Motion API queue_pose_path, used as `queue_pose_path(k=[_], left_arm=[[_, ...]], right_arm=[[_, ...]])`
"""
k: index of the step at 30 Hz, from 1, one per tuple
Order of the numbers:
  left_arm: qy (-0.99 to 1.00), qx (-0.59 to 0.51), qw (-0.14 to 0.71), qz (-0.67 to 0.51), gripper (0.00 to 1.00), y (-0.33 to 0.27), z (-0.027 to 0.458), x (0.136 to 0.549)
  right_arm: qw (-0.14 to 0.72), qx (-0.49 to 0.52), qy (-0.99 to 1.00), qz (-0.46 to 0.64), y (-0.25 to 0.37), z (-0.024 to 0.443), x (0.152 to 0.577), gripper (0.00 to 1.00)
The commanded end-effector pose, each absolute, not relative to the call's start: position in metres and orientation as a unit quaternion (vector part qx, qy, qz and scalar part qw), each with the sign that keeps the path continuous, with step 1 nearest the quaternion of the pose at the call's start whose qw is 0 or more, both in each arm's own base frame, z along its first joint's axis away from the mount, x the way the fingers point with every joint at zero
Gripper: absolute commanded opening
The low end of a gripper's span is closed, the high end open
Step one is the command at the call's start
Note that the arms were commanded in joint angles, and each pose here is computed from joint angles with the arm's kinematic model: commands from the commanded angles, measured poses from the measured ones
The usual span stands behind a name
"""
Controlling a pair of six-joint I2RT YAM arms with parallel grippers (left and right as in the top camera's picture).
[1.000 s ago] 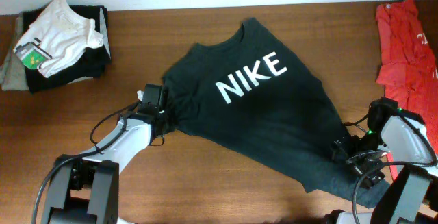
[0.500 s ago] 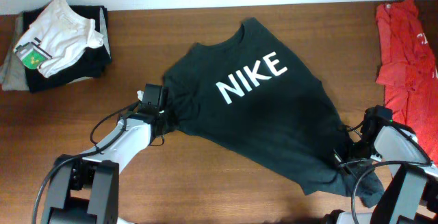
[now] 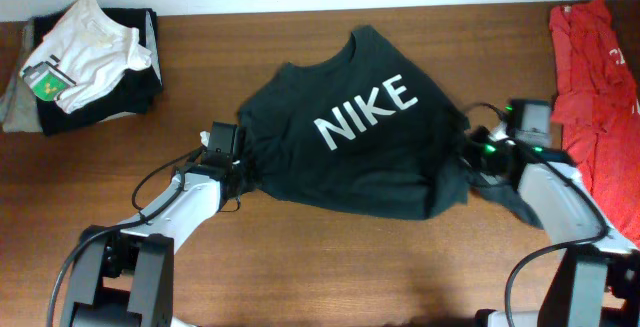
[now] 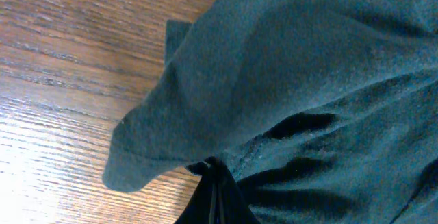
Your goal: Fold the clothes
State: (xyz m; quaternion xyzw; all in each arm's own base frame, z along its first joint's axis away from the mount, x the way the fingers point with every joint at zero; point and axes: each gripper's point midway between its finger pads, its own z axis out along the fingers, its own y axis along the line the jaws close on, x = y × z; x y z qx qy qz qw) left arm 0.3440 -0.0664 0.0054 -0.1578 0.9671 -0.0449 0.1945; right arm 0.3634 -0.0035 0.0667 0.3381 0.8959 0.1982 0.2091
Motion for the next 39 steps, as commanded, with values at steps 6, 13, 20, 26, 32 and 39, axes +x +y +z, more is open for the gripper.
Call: queue_pose_path(k=[6,13,20,26,32,39], left_arm=[[0.966,-0.159,0.199,-0.038,0.02,-0.064,0.006,0.348],[0.966,-0.159,0.198,-0.038,0.02,-0.064,0.006,0.347],[0.966,-0.160,0.198,-0.034,0.02,-0.063,0.005,0.347],[0.966,-0.160,0.198,-0.034,0.02,-0.063,0.005,0.347],[0.965,-0.160,0.203,-0.036,0.02,-0.063,0.006,0.350],[0.966,-0.161,0.199,-0.025,0.03,-0.060,0.005,0.347]], right_arm=[[0.233,0.267,0.907,0.228,0.070,0.053,0.405,0.71],[0.232,0.243,0.920,0.202,0.065,0.057,0.405,0.74],[0.218,0.271,0.921,0.177,0.028,0.083,0.393,0.74],[0.117,0.354,0.920,0.119,-0.063,0.082,0.329,0.94],[0.131,0.340,0.923,0.122,-0.079,0.074,0.337,0.97],[0.152,0.413,0.887,0.140,-0.071,0.125,0.312,0.87]])
